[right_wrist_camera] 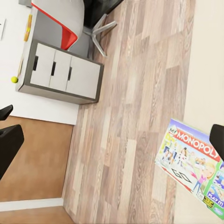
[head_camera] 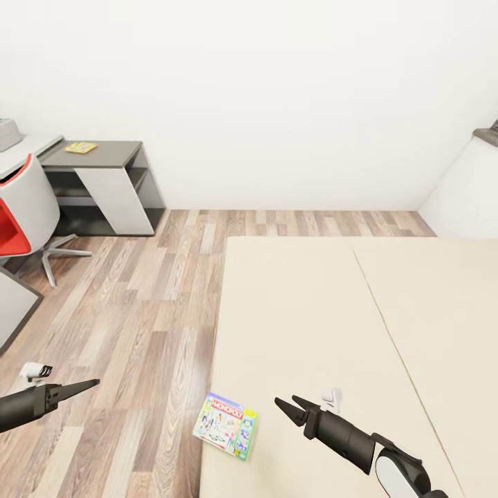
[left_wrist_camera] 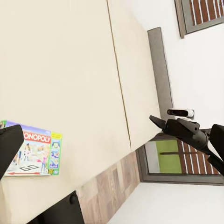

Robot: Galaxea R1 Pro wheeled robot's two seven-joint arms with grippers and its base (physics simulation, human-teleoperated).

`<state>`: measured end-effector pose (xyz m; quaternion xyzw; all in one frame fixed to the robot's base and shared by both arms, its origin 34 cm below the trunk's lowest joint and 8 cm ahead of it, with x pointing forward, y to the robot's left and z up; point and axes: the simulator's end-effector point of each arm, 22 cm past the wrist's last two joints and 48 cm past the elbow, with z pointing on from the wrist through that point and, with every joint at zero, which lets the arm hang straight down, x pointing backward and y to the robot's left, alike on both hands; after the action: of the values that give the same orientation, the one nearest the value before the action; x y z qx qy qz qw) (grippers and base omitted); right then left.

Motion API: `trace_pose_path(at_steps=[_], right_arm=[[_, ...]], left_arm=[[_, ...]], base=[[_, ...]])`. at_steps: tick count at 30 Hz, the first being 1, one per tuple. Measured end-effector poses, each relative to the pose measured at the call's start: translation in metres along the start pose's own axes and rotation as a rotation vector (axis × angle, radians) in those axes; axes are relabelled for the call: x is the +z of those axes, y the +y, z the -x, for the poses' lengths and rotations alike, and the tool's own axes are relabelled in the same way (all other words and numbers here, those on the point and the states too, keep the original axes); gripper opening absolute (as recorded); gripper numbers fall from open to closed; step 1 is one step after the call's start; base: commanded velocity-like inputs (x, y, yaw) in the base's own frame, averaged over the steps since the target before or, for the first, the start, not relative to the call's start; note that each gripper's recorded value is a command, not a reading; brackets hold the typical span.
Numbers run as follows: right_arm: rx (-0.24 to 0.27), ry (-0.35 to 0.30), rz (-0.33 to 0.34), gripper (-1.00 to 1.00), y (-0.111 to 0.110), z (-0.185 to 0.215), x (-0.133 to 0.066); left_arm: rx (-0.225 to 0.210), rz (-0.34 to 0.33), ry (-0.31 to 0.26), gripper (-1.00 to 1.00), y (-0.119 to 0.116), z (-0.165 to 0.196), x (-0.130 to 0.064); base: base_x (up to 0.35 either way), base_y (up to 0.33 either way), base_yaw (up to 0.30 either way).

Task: Put all the toys in the child's room - the three board games (two on the bed and one on the table), the two jigsaw puzzles on the table, and the tennis ball on the table - inside the toy box on the table in the child's room.

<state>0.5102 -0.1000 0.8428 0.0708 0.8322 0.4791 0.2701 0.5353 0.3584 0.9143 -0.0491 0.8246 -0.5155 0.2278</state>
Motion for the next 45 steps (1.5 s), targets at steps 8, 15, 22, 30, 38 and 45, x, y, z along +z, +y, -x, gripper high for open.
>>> trace_pose_path(at_steps=[8,15,22,30,38,45], right_arm=[[-0.010,-0.007,0.004,1.00,0.004,0.004,-0.001],[-0.018,-0.013,0.008,1.00,0.007,0.007,-0.002],[-0.027,-0.019,0.013,1.00,0.011,0.010,-0.003],[-0.037,-0.026,0.018,1.00,0.015,0.014,-0.004],[-0.047,-0.033,0.023,1.00,0.020,0.017,-0.005],[-0.056,-0.039,0.027,1.00,0.023,0.020,-0.006]], left_arm=[[0.010,-0.003,-0.006,1.00,-0.004,0.003,-0.002],[0.019,-0.007,-0.012,1.00,-0.008,0.005,-0.003],[0.028,-0.010,-0.017,1.00,-0.012,0.007,-0.004],[0.039,-0.014,-0.023,1.00,-0.017,0.010,-0.006],[0.050,-0.018,-0.030,1.00,-0.022,0.013,-0.008],[0.059,-0.018,-0.035,1.00,-0.025,0.015,-0.009]], base=[[0.000,0.000,0.000],[0.000,0.000,0.000],[0.000,0.000,0.000],[0.000,0.000,0.000],[0.000,0.000,0.000],[0.000,0.000,0.000]])
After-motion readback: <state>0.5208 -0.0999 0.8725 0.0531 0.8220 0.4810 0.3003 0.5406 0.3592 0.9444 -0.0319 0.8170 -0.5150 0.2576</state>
